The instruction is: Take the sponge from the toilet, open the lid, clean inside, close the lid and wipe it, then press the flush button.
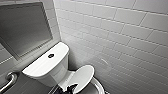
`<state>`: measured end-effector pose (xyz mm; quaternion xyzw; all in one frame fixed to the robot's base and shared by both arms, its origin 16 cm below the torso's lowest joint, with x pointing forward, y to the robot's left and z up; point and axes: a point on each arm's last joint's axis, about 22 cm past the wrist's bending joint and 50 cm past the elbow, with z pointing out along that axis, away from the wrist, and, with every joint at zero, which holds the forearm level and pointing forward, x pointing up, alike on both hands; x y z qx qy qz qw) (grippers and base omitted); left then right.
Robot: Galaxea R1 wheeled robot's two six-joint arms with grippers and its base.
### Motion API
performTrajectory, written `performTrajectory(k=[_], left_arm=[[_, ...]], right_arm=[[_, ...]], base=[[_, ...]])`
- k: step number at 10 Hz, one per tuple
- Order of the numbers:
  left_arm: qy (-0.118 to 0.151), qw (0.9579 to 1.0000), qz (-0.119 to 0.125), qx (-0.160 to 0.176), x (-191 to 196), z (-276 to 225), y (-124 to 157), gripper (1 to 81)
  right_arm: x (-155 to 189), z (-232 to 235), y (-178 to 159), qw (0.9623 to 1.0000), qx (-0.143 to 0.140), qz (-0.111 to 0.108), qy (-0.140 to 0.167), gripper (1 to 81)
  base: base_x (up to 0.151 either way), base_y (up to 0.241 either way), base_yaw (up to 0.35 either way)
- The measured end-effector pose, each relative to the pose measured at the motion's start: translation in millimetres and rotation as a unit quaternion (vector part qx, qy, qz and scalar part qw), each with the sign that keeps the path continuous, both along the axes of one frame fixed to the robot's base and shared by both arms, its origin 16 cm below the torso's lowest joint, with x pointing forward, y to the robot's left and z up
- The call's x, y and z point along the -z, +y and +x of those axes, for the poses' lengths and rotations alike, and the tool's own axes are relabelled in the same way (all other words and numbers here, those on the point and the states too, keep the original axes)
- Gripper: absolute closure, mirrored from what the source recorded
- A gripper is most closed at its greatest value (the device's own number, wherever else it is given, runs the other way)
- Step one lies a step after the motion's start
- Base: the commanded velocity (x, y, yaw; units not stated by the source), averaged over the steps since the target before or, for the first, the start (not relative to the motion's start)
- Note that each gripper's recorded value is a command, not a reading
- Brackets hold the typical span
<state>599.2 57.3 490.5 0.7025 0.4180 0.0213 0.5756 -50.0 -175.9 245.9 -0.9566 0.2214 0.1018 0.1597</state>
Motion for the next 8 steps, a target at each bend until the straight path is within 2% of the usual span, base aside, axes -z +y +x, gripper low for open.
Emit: performTrajectory(k=[2, 5, 8], left_arm=[[0.034, 0.9990, -0.009, -0.028, 1, 7, 5, 1.0], [0.083, 0.9921, -0.030, -0.089, -7, 29, 37, 1.0], [0.080, 0.9854, -0.034, -0.147, -17, 56, 86, 1.0]], right_arm=[[0, 1, 0, 1.0000, 0.000, 0.000, -0.001, 81.1], [0, 1, 3, 1.0000, 0.001, 0.001, -0.001, 81.1], [0, 1, 3, 1.0000, 0.001, 0.001, -0.001, 81.1]], base=[[0.000, 0.000, 0.000], [0.000, 0.000, 0.000], [0.000, 0.000, 0.000]])
